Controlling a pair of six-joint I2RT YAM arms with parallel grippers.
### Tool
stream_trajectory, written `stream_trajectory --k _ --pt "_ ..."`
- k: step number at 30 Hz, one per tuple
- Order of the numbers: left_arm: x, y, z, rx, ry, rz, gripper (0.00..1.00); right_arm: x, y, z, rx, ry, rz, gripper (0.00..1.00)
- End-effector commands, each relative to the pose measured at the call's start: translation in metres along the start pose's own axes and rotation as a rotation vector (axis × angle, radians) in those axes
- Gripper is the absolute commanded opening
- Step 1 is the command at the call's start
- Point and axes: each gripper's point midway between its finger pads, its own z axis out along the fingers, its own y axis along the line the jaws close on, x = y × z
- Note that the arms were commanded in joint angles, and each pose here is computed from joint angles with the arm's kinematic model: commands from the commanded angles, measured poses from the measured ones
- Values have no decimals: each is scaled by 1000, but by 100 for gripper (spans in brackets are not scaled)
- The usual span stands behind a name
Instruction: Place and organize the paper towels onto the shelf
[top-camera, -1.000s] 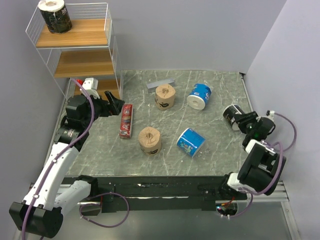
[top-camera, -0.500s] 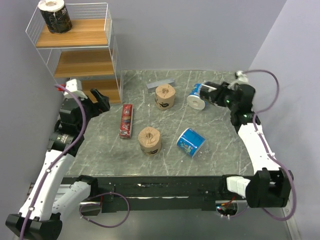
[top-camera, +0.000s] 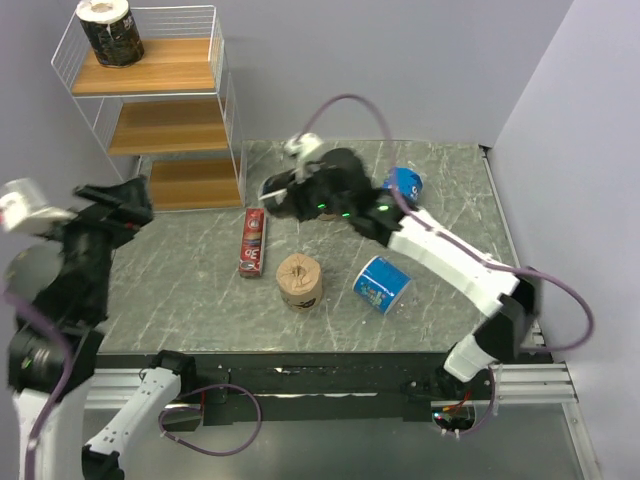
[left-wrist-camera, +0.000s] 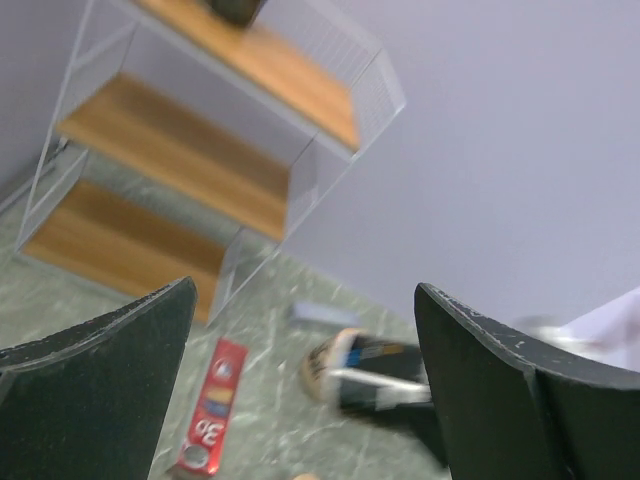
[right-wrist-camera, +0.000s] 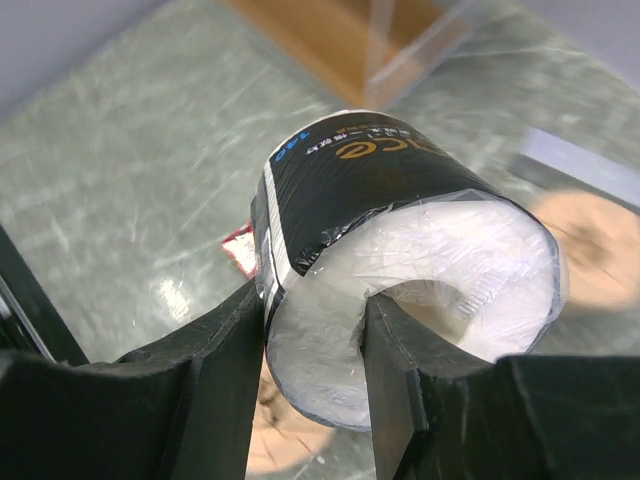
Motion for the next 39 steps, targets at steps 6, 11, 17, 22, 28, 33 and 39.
stream_trajectory --k 6,11,17,22,28,33,39 --pt "-46 -3 -42 28 -104 -32 96 0 118 71 -94 19 -486 25" --pt "-55 2 -51 11 -135 -25 96 27 160 102 -170 40 -612 25" --pt "-56 0 -50 15 -132 -7 97 54 206 118 -313 -4 -716 30" --pt "-51 1 -48 14 -117 8 97 74 212 137 -330 24 -760 31" --pt "-39 3 -39 6 -86 32 96 94 217 153 -359 29 -807 33" --pt "-30 4 -32 6 -63 45 96 98 213 162 -327 32 -824 35" --pt "-11 6 -17 13 -15 138 96 66 215 140 -331 -30 -811 61"
